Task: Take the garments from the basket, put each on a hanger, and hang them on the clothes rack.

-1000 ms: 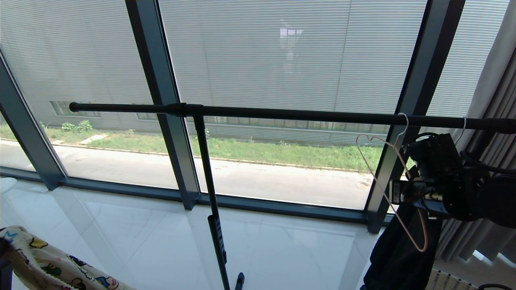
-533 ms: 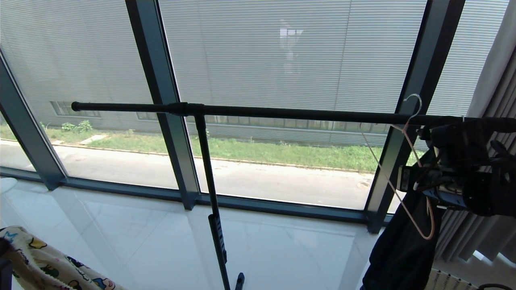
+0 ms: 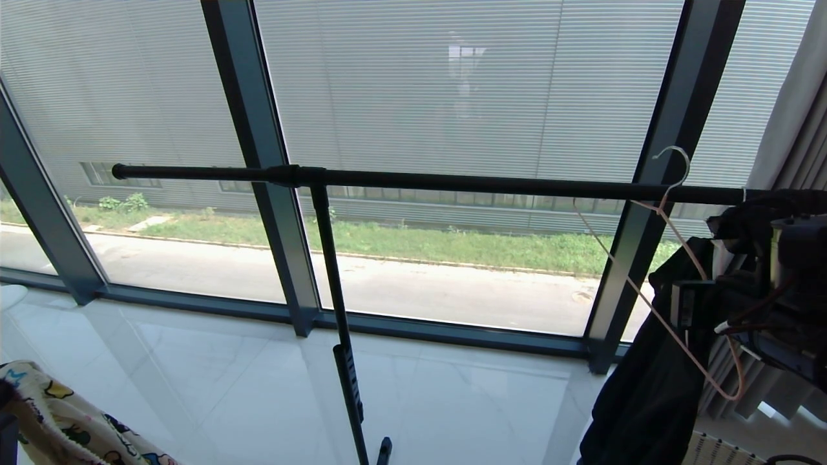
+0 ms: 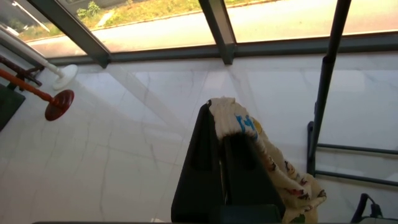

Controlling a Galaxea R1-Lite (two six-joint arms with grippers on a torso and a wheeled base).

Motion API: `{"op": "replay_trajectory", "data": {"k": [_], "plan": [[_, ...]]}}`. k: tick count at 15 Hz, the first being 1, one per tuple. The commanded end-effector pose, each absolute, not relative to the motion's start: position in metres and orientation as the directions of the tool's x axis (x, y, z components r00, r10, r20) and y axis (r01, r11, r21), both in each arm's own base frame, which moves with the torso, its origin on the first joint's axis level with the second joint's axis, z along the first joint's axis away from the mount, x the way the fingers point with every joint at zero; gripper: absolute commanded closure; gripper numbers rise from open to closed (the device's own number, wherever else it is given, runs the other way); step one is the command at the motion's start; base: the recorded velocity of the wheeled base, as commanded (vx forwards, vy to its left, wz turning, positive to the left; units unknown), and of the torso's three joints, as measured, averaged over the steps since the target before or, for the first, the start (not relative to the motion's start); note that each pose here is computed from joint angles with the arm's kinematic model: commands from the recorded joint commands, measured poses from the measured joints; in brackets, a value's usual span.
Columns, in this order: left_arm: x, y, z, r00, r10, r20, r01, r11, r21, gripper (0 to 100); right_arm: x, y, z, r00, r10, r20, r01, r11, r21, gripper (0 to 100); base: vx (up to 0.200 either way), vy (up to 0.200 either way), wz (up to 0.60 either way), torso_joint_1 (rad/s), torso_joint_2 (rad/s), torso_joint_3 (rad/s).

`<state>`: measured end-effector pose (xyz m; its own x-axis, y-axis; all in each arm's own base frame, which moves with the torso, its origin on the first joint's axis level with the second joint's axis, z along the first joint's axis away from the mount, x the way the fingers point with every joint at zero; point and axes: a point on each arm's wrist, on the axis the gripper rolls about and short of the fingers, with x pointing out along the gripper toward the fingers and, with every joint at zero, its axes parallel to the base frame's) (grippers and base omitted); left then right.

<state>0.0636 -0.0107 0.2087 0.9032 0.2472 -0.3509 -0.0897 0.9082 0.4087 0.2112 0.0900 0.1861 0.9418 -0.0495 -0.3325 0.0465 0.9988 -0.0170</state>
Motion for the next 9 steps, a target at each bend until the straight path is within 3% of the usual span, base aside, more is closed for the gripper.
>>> {"op": "replay_trajectory", "data": {"k": [1, 9], "plan": [[0.064, -0.011, 0.211, 0.905, 0.247, -0.345, -0.093, 0.909, 0.406, 100, 0.194, 0.084, 0.187, 0.949, -0.025, -0.314, 0.021, 1.000, -0.014, 100, -0.200, 0.000, 0.00, 0.007, 0.00, 0.002], [0.064, -0.011, 0.213, 0.908, 0.245, -0.341, -0.093, 0.909, 0.406, 100, 0.170, 0.091, 0.192, 0.953, 0.098, -0.288, -0.107, 0.994, -0.015, 100, -0.200, 0.000, 0.00, 0.002, 0.00, 0.004]]}}
